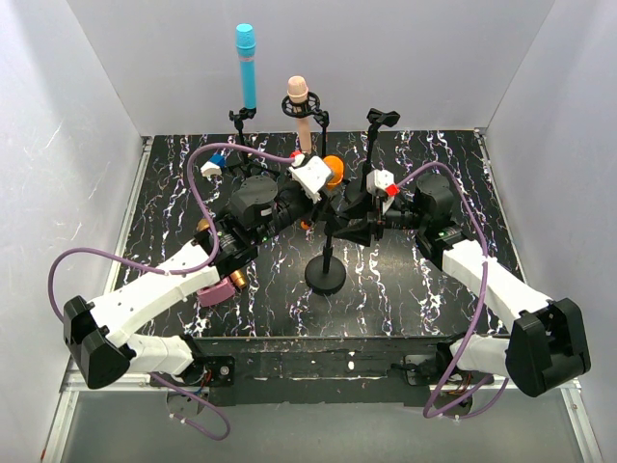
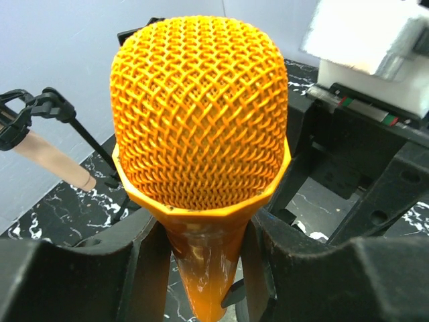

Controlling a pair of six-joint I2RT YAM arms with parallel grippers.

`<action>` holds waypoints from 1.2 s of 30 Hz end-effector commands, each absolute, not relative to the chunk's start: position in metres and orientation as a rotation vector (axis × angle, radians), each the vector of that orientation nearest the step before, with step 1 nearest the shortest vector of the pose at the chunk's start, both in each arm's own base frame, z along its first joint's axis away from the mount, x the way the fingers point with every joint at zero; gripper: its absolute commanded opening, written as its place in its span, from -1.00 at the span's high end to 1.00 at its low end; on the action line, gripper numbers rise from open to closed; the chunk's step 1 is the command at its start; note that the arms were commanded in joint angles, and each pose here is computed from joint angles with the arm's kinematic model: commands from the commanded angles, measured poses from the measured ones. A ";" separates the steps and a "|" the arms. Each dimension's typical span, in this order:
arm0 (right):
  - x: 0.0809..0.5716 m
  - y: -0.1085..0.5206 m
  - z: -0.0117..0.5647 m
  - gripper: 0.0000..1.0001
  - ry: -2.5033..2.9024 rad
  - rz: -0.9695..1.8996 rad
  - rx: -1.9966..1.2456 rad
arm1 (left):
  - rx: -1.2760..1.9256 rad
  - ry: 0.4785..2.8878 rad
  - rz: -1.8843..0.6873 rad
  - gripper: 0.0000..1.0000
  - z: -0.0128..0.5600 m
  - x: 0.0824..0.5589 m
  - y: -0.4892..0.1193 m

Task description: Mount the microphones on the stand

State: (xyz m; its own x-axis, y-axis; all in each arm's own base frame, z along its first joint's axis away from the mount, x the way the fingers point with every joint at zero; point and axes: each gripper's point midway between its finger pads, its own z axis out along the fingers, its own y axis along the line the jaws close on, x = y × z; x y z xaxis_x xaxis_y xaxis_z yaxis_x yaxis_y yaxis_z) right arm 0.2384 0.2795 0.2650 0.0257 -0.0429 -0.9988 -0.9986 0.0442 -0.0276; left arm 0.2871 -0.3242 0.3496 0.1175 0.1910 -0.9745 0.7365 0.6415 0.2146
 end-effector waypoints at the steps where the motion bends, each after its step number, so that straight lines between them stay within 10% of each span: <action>1: 0.232 0.280 0.275 -0.14 1.219 1.147 -1.228 | 0.784 1.360 -0.543 1.00 0.374 0.282 -0.326; 7: 0.231 0.279 0.275 -0.16 1.220 1.145 -1.224 | 0.786 1.367 -0.554 1.00 0.372 0.282 -0.327; 16: 0.230 0.279 0.275 0.77 1.222 1.141 -1.233 | 0.836 1.374 -0.614 1.00 0.364 0.277 -0.338; 36: 0.226 0.276 0.279 0.85 1.241 1.133 -1.273 | 1.056 1.510 -0.746 1.00 0.320 0.265 -0.363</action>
State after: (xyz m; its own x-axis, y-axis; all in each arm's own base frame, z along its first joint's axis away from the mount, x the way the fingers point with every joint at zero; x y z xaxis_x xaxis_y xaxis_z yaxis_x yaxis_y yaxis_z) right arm 0.2323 0.2756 0.2606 0.0029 -0.0885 -0.9961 -0.9992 0.0397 -0.0064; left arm 0.2813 -0.3579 0.3405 0.0592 0.1615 -0.9851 0.8600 0.4928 0.1324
